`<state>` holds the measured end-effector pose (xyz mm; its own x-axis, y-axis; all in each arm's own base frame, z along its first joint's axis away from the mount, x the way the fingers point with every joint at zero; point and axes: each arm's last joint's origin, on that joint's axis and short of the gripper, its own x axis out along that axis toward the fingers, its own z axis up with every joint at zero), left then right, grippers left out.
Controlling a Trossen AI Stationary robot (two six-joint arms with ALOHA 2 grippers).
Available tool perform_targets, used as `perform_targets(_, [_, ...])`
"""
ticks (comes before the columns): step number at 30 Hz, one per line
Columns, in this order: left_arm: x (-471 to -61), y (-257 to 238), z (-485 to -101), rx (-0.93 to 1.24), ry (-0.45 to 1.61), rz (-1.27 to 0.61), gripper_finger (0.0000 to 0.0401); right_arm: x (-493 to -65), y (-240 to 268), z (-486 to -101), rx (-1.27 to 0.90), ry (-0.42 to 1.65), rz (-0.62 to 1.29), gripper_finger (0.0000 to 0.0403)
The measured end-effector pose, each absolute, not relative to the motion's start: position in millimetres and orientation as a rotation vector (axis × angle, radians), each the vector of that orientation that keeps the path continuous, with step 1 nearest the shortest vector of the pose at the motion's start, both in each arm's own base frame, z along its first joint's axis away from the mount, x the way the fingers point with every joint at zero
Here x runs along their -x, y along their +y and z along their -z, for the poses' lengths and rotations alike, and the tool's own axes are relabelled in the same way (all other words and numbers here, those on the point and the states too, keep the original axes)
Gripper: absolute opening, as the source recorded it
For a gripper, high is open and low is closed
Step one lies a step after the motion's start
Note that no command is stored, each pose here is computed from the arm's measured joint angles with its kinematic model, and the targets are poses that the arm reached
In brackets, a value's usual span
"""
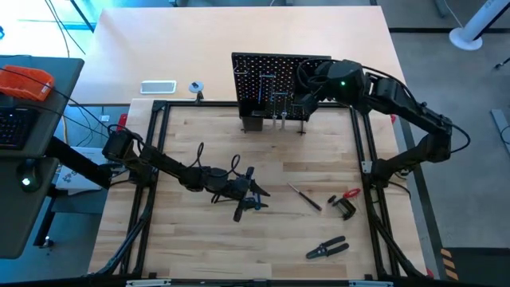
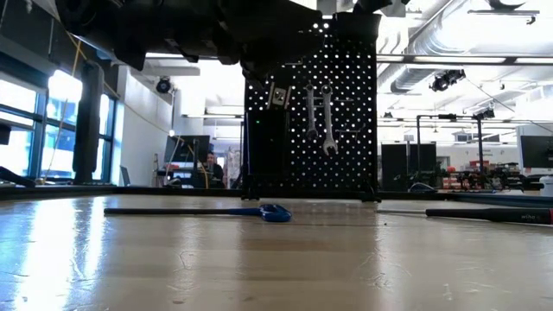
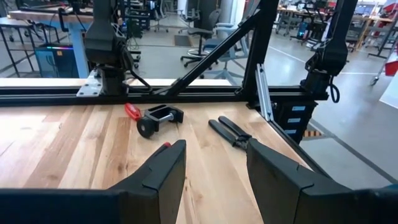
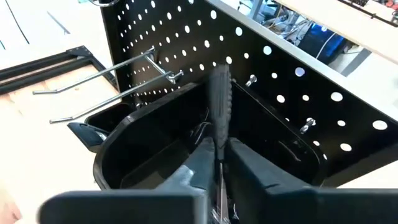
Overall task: Hang tools onto peg board
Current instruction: Put the screwdriver on the pegboard, then hang the spring puller on the pegboard
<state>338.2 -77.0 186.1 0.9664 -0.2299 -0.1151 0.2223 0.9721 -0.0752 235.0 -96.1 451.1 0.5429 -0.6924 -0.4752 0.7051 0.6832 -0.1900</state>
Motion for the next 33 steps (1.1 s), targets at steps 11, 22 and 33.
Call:
perform_targets(11, [-338, -76, -181, 0.051, 0.176, 0.217, 0.0159, -235, -91, -452, -0.008, 0.552, 0.814, 0.0143])
perform_targets(22, [-330, -75, -157, -0.011, 0.433, 0.195, 0.0159, -224, -41, -476, 0.121, 0.415, 0.646, 0.0149])
perform_targets(33, [-312, -82, -133, -0.112, 0.713, 0.062, 0.0159, -226, 23, -442, 0.129, 0.599, 0.391, 0.0149])
